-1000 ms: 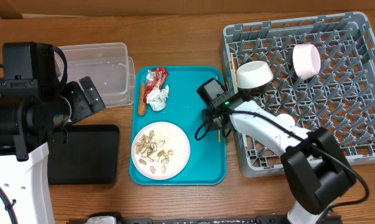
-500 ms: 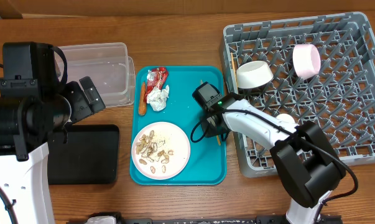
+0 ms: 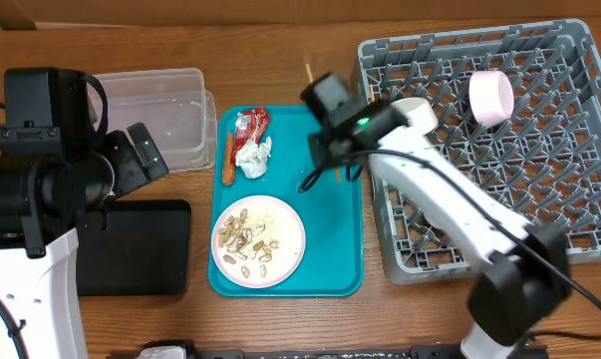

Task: Sort waste into correct bins and load items into the dishwasher

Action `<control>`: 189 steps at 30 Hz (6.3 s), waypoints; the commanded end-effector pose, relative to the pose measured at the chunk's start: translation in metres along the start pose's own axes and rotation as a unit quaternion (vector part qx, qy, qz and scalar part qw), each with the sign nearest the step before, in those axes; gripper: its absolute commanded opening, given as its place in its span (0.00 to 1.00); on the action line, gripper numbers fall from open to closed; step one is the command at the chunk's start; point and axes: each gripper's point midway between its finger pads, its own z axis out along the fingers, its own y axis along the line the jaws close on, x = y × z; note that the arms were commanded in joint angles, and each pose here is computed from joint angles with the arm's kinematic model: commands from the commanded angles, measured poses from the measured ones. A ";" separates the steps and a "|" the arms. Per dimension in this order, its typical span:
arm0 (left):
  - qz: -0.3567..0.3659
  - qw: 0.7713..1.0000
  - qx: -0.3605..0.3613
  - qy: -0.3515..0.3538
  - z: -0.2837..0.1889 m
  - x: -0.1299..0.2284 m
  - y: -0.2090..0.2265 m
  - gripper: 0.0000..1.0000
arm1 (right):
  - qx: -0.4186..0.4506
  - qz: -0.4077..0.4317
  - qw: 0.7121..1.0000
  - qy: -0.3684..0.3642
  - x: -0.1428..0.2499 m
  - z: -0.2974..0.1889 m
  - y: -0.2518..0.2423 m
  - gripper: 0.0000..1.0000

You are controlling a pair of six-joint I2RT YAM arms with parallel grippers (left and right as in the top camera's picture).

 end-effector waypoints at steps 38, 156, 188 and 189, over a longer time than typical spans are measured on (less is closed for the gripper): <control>0.005 1.000 -0.001 0.000 0.001 -0.001 0.001 1.00 | -0.001 0.009 0.999 -0.039 0.005 -0.058 -0.068 0.44; 0.015 1.000 -0.001 0.002 0.001 -0.001 0.001 1.00 | -0.063 -0.025 0.860 -0.506 0.159 -0.084 -0.102 1.00; 0.189 0.958 -0.084 0.198 0.278 0.072 -0.165 0.75 | -0.063 -0.025 0.860 -0.506 0.159 -0.084 -0.102 1.00; 0.190 0.957 -0.086 0.200 0.284 0.074 -0.166 0.74 | -0.063 -0.025 0.860 -0.506 0.159 -0.083 -0.102 1.00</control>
